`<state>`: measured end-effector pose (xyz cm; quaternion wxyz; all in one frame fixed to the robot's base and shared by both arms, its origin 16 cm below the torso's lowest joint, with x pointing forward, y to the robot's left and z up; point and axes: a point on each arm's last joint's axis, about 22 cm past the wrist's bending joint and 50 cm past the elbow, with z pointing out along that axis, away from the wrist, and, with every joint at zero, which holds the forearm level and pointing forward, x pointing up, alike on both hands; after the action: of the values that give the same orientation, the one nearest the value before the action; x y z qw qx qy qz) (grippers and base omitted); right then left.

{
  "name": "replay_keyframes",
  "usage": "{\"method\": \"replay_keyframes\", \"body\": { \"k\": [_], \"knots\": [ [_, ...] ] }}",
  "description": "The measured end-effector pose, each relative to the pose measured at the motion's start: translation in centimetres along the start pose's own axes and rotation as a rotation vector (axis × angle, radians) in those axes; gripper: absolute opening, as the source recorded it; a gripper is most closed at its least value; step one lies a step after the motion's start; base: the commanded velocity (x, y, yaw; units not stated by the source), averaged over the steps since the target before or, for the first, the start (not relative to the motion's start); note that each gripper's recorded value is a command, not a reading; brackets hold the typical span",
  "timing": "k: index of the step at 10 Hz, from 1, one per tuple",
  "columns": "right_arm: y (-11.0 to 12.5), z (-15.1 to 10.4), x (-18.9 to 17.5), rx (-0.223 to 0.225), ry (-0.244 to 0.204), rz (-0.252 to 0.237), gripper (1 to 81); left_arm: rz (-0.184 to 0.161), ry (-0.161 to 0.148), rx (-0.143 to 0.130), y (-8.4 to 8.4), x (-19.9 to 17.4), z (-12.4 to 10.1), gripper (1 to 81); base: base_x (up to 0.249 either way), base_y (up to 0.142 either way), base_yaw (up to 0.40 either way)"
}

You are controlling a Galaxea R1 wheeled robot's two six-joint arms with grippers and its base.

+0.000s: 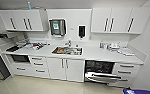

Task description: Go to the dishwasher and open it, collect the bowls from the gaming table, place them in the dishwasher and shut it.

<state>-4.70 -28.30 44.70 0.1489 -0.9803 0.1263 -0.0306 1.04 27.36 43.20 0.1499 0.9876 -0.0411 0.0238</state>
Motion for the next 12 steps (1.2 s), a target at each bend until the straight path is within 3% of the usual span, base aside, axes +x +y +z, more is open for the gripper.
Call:
{"method": "replay_keyframes", "body": {
  "k": [8,12],
  "knots": [
    [0.02,0.0,0.01,0.0,0.001,0.0,1.0,0.0,0.001,-0.002,0.15,0.04,0.05,1.0,0.143,0.0,0.0],
    [-0.07,0.06,0.21,0.0,0.004,0.0,1.0,0.0,0.002,-0.002,0.17,0.13,0.07,1.0,0.144,-0.073,0.0]
  ]
}}
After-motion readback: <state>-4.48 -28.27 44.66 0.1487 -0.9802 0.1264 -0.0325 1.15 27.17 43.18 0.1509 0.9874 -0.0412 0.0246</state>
